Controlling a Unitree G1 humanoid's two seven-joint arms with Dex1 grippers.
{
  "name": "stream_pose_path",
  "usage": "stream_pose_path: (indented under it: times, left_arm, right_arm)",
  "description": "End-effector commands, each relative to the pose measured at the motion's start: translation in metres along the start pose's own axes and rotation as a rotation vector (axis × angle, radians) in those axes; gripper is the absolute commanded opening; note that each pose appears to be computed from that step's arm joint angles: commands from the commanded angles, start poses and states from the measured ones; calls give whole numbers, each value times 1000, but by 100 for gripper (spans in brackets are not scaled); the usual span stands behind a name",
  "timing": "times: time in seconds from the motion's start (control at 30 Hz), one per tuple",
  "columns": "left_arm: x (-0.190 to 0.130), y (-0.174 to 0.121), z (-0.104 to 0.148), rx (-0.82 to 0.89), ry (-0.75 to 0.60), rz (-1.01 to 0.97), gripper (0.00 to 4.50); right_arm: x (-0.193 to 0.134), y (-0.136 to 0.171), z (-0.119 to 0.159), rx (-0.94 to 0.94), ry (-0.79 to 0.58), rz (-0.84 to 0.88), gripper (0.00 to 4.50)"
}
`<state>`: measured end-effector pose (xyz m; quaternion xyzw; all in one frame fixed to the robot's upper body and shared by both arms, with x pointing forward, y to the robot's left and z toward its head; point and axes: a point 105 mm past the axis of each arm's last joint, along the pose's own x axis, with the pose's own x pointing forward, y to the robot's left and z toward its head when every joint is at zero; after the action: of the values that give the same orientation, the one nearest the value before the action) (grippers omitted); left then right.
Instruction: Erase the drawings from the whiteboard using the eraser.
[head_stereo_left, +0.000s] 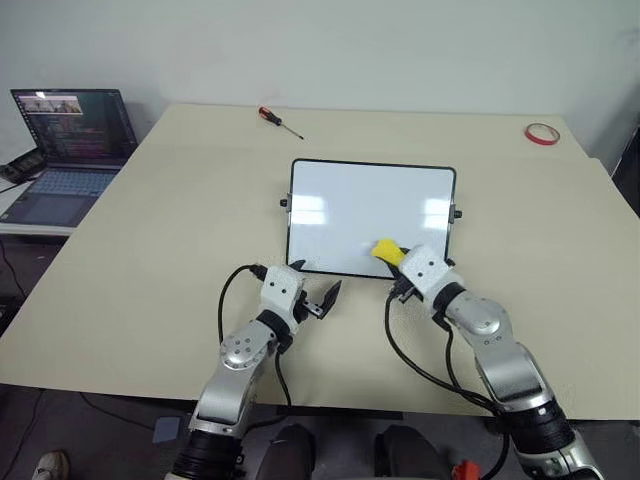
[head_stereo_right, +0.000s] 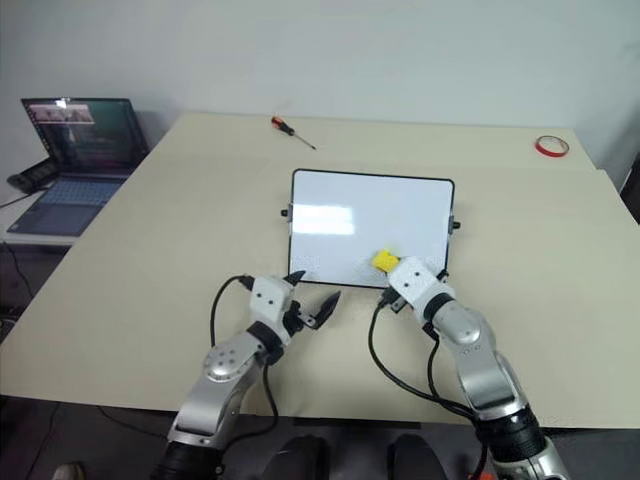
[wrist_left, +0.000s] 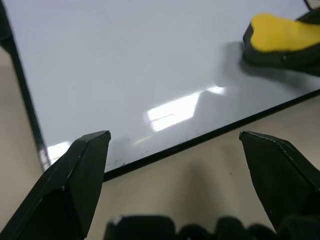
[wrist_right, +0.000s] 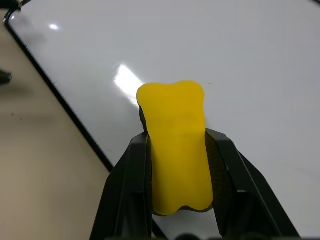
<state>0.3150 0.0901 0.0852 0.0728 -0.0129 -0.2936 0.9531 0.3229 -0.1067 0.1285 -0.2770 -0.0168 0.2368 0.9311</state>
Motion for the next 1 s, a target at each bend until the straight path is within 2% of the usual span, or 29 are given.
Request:
stream_pose_path:
  times: [0.03,0.23,0.4,0.5,0.63,1.0]
  left_arm:
    - [13,-11,40,34,-130,-139,450]
    - [36,-42,70,74,-211,-489,450]
    - [47,-67,59,129,-183,-784,450]
    - [55,-73,57,163,-181,-860,450]
    - [66,-94,54,205,-156,-1020,450]
    - [76,-105,51,239,-167,-1050,450]
  right_arm:
    - [-33,-45,22,-4,-39,-193,118]
    - [-71,-76,5,81,110,-386,118]
    - [-101,-85,-35,260,305,-522,118]
    - [-109,-82,-48,354,362,-552,118]
    - [-114,-73,-69,477,436,-552,118]
    - [-99,-72,-76,510,437,-521,118]
